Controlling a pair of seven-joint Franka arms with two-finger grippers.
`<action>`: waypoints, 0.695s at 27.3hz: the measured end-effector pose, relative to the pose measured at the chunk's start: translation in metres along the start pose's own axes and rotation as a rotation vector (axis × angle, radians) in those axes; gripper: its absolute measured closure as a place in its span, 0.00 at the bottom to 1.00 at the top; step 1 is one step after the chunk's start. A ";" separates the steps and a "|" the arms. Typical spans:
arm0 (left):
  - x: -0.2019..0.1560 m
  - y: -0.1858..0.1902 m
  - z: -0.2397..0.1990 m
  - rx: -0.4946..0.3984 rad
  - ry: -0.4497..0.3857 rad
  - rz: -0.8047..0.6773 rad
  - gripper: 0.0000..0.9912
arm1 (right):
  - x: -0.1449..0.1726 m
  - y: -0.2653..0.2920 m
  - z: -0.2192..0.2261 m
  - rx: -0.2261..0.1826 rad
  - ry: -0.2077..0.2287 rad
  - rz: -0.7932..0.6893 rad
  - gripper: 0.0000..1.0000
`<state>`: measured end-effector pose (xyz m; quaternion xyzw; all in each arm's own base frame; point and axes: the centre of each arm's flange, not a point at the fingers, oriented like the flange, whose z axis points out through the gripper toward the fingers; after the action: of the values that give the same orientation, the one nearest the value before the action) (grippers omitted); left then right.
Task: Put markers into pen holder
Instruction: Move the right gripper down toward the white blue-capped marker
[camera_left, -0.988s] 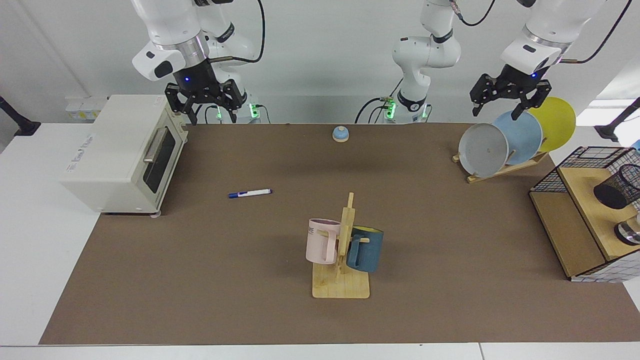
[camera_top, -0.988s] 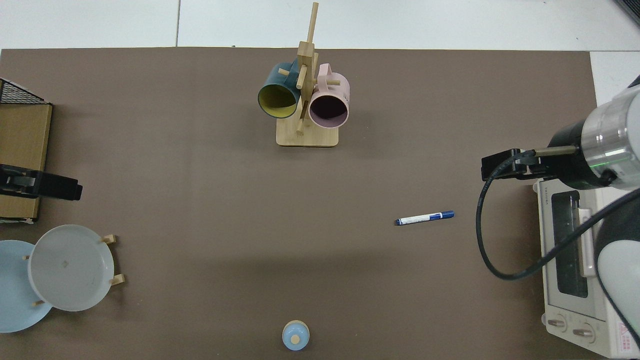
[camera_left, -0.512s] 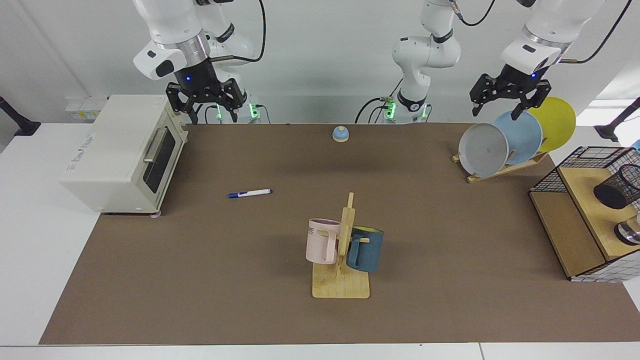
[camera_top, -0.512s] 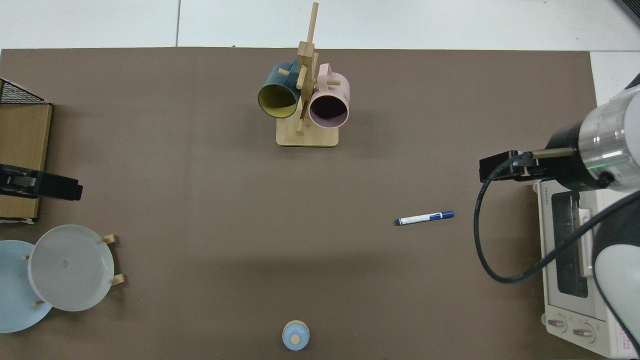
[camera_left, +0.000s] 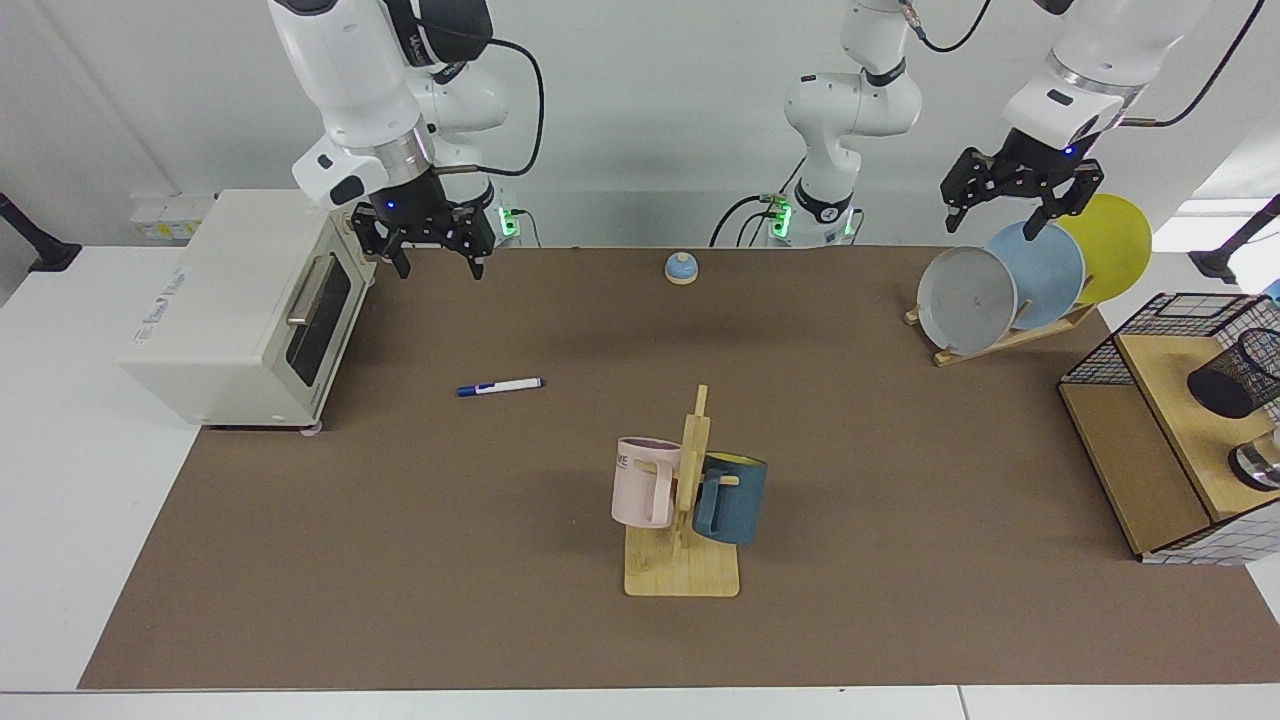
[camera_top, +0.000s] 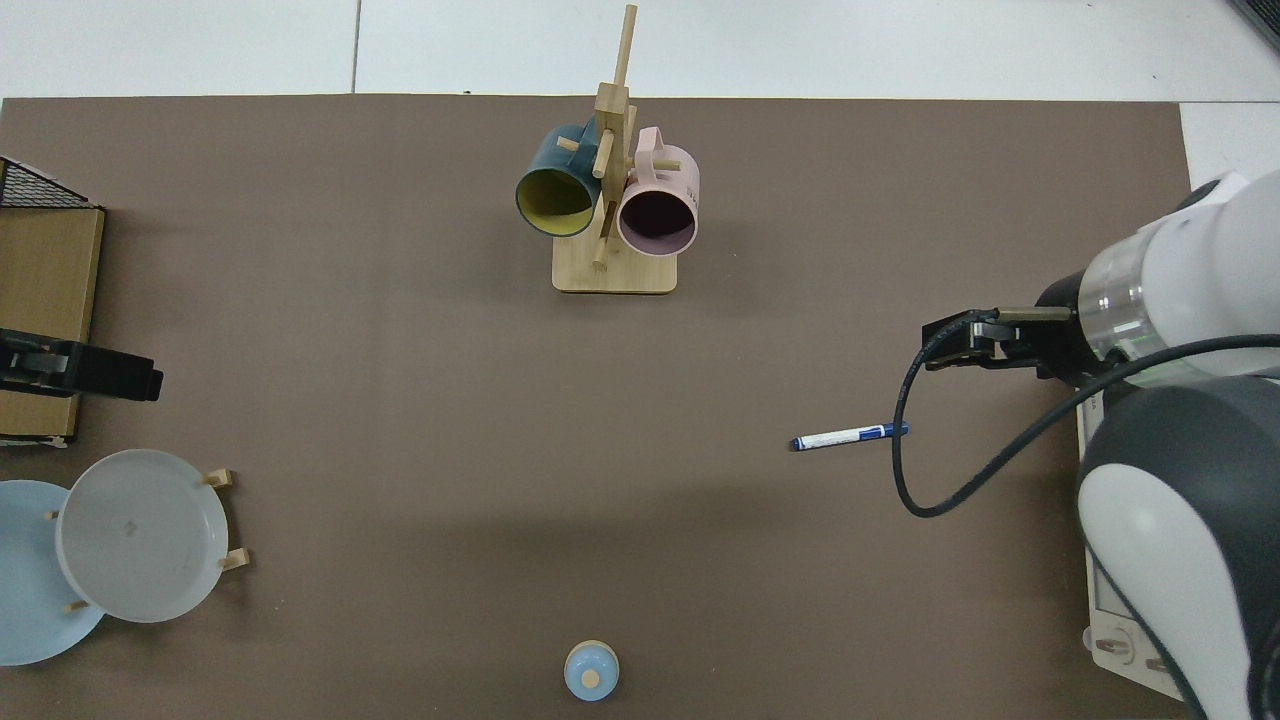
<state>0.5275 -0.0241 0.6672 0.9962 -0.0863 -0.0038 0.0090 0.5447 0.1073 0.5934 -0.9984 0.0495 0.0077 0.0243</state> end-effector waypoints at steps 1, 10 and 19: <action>0.000 -0.001 0.000 0.000 0.000 -0.001 0.00 | 0.001 0.000 0.008 -0.001 -0.004 0.006 0.00; -0.001 -0.003 0.000 -0.001 -0.002 -0.005 0.00 | -0.002 0.002 0.091 -0.015 -0.035 0.131 0.00; -0.001 -0.003 0.000 -0.001 -0.005 -0.006 0.00 | -0.001 0.002 0.140 -0.021 -0.032 0.489 0.00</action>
<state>0.5269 -0.0206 0.6668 0.9965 -0.0831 -0.0063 0.0093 0.5412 0.1121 0.4539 -0.9567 0.2893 0.0297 0.0123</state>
